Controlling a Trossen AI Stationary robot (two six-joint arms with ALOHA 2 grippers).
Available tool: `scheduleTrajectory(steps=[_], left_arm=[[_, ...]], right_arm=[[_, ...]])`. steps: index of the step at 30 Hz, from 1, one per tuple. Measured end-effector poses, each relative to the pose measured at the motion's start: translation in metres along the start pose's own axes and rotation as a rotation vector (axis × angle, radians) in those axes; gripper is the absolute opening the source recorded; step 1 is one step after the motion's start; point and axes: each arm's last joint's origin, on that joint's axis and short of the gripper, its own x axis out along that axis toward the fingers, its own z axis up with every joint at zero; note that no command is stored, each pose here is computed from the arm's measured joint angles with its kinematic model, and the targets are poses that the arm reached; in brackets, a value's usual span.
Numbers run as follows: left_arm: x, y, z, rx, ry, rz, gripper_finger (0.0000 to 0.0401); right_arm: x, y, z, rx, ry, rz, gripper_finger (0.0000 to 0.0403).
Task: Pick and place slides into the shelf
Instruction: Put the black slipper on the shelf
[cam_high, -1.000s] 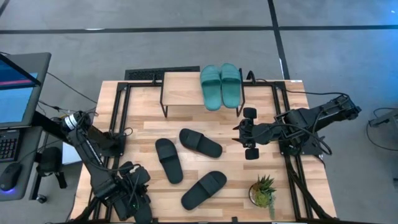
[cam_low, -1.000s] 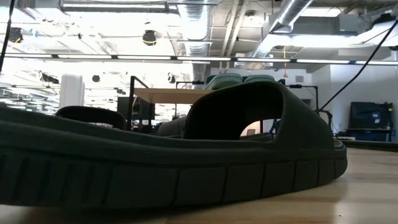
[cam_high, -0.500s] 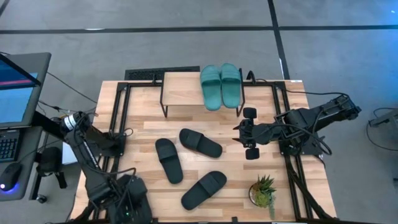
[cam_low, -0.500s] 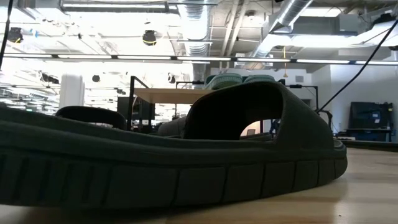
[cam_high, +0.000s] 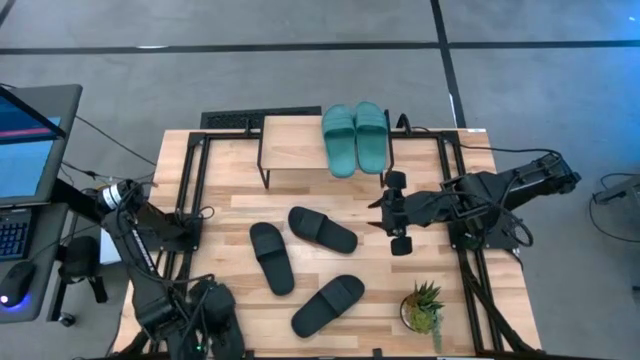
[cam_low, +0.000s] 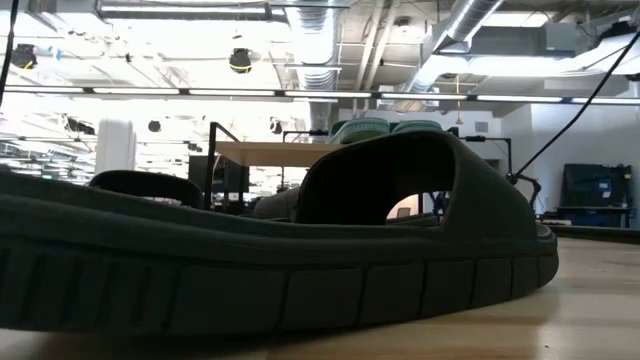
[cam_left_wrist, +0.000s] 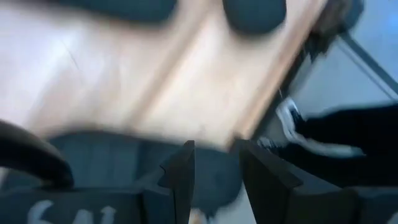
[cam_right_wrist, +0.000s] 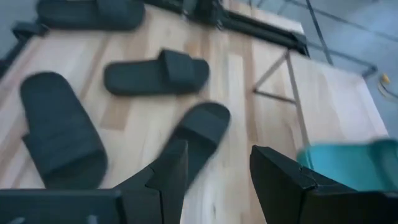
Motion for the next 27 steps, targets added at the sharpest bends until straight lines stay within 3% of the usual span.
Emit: scheduleTrajectory(steps=[5, 13, 16, 21, 27], left_arm=[[0.006, 0.008, 0.022, 0.123, -0.185, 0.107, 0.0116], [0.018, 0.016, 0.059, 0.293, -0.195, 0.230, 0.0116], [0.021, 0.018, 0.068, 0.335, -0.218, 0.263, 0.0116], [0.024, 0.020, 0.082, 0.373, -0.263, 0.302, 0.0116], [0.028, 0.021, 0.091, 0.377, -0.244, 0.305, 0.0116]], right_arm=[[0.001, 0.000, 0.007, -0.015, -0.070, 0.015, 0.0161], [0.005, 0.001, 0.005, -0.039, -0.033, 0.021, 0.0161], [0.019, 0.008, 0.001, -0.094, 0.036, 0.078, 0.0161], [0.043, 0.018, -0.005, -0.111, 0.154, 0.126, 0.0161], [0.058, 0.027, -0.005, -0.145, 0.179, 0.157, 0.0161]])
